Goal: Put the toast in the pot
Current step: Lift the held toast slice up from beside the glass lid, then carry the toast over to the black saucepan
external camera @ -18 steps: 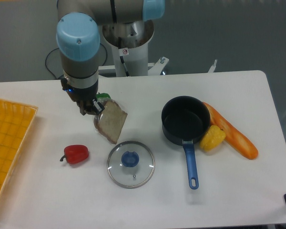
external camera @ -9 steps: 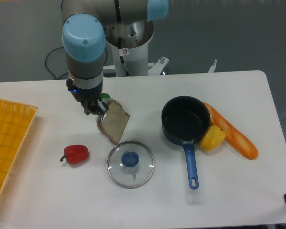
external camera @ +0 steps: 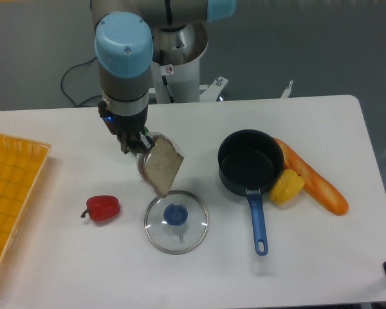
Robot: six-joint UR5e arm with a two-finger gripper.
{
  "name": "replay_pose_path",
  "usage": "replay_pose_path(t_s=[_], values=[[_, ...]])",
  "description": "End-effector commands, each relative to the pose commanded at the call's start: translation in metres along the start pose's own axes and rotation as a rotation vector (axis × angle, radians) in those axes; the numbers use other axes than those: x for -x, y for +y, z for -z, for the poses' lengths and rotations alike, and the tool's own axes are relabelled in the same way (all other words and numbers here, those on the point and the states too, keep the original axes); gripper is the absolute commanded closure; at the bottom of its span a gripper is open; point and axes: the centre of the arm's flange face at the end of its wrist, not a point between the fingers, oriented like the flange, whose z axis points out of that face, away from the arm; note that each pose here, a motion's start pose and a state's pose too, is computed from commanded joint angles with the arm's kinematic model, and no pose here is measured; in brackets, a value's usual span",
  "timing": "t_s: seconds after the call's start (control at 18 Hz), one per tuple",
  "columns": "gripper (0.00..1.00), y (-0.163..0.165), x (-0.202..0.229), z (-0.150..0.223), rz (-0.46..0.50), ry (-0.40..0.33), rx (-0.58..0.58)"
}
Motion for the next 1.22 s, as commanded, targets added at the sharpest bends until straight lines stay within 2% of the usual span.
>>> replay_pose_path(t_s=[0.72,1.11,1.22], values=[[1.00,0.110,0.064,0.028,-0.066,0.053,0.018],[1.00,0.142,0.080,0.029,-0.090,0.078,0.019],[1.00,0.151,0.083,0.027,-0.113,0.083,0.050]])
